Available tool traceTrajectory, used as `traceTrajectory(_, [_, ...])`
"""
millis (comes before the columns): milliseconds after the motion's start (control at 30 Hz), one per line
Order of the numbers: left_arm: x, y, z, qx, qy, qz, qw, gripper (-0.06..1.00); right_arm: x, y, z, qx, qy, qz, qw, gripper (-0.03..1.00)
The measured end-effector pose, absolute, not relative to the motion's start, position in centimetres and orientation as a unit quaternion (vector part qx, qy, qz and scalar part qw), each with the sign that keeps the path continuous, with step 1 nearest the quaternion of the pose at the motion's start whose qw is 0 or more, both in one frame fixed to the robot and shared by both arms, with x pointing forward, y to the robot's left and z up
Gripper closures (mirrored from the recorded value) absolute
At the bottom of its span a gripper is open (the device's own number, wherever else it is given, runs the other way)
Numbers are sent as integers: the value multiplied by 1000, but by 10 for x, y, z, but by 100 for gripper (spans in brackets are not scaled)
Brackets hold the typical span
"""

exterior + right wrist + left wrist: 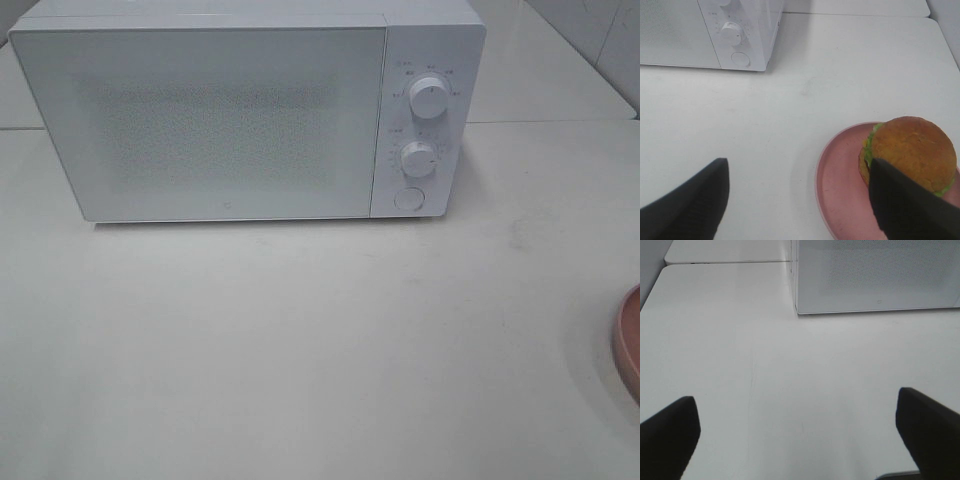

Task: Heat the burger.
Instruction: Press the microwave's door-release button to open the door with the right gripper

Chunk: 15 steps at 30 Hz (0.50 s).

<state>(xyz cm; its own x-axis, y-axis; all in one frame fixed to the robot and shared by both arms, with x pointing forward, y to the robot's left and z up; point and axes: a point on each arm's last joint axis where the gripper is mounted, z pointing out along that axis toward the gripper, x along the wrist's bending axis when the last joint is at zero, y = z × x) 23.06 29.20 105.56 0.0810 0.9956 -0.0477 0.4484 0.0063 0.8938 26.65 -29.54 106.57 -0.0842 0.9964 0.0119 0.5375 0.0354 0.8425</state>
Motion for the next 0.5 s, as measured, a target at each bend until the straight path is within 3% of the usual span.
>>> traceTrajectory(500, [231,292,1056,617,586,342,400,-4,314,-292,1071,597,643,357,321,22])
